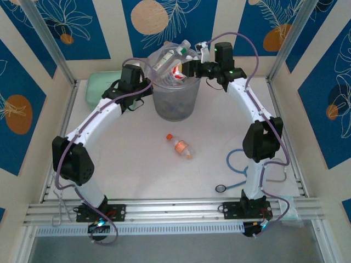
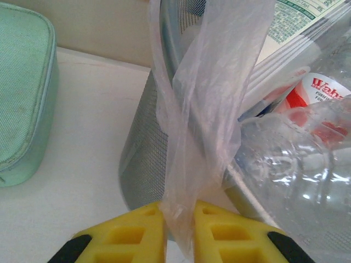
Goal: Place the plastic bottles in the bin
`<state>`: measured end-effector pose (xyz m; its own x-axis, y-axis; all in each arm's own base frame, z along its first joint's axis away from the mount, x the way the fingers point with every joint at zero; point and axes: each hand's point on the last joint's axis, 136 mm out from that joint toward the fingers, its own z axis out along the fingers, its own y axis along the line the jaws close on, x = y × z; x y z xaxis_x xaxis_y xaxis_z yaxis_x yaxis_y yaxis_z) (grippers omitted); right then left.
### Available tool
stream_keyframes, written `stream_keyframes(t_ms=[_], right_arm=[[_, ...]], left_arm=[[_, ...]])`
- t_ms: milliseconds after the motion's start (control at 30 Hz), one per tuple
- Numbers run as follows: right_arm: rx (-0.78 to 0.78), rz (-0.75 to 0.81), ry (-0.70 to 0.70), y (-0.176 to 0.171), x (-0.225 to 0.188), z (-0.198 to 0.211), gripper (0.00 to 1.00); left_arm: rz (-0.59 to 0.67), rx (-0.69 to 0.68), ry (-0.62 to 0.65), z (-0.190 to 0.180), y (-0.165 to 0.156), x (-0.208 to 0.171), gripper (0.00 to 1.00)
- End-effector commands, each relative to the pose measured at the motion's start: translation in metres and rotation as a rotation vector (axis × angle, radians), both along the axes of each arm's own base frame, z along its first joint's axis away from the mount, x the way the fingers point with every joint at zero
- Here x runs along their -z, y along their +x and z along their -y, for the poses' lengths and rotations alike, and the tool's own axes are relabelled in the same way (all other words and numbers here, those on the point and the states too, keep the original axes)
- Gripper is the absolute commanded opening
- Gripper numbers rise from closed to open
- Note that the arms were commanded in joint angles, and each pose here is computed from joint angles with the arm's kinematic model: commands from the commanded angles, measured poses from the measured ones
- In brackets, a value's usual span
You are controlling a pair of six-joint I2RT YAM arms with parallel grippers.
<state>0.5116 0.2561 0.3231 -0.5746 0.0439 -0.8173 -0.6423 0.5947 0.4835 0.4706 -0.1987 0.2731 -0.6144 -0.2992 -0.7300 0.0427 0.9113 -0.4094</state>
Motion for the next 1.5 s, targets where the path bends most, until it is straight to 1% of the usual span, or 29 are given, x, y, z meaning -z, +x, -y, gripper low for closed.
stream_keyframes(t_ms=[0,167,300,400,533,667,700,800,933,1033,1133,1200,1333,1433,1467], right_arm=[[-0.037,-0.244,-0.052,-0.021,0.072,-0.019,0.39],[-0.012,-0.330,-0.080,-0.028,0.097,-0.020,0.42],[-0.006,-0.320,-0.129,-0.035,0.098,-0.022,0.53],[0.001,-0.286,-0.147,-0.036,0.079,-0.018,0.63],[0.024,-0.214,-0.158,-0.042,0.039,-0.009,0.79],[0.036,-0.137,-0.153,-0.052,0.000,0.002,0.93],[0.042,-0.122,-0.148,-0.054,-0.009,0.006,0.99],[0.077,-0.064,-0.138,-0.064,-0.039,0.023,0.99],[0.139,0.016,-0.133,-0.082,-0.073,0.050,0.99],[0.195,0.042,-0.172,-0.097,-0.077,0.069,0.99],[0.214,0.032,-0.204,-0.120,-0.062,0.080,0.99],[0.199,0.027,-0.212,-0.139,-0.047,0.082,0.99],[0.160,0.000,-0.256,-0.175,-0.008,0.085,0.90],[0.088,-0.035,-0.308,-0.199,0.030,0.076,0.81],[0.063,-0.051,-0.333,-0.205,0.043,0.072,0.80]], left_arm=[[0.014,0.028,-0.043,0.008,0.003,-0.004,0.19],[0.013,0.028,-0.045,0.008,0.003,-0.003,0.20],[0.014,0.031,-0.051,0.008,0.001,-0.003,0.25],[0.021,0.034,-0.056,0.008,0.000,-0.008,0.30],[0.041,0.033,-0.059,0.006,-0.004,-0.017,0.32],[0.059,0.034,-0.064,0.004,-0.007,-0.025,0.34],[0.064,0.034,-0.066,0.004,-0.008,-0.027,0.35],[0.075,0.038,-0.071,0.003,-0.011,-0.033,0.36],[0.101,0.036,-0.075,0.000,-0.016,-0.044,0.42],[0.120,0.036,-0.081,-0.002,-0.019,-0.051,0.47],[0.133,0.034,-0.090,-0.003,-0.022,-0.056,0.50],[0.140,0.034,-0.098,-0.004,-0.025,-0.057,0.52],[0.148,0.033,-0.121,-0.006,-0.032,-0.057,0.57],[0.157,0.041,-0.168,-0.004,-0.037,-0.058,0.62],[0.161,0.044,-0.182,-0.003,-0.040,-0.059,0.64]])
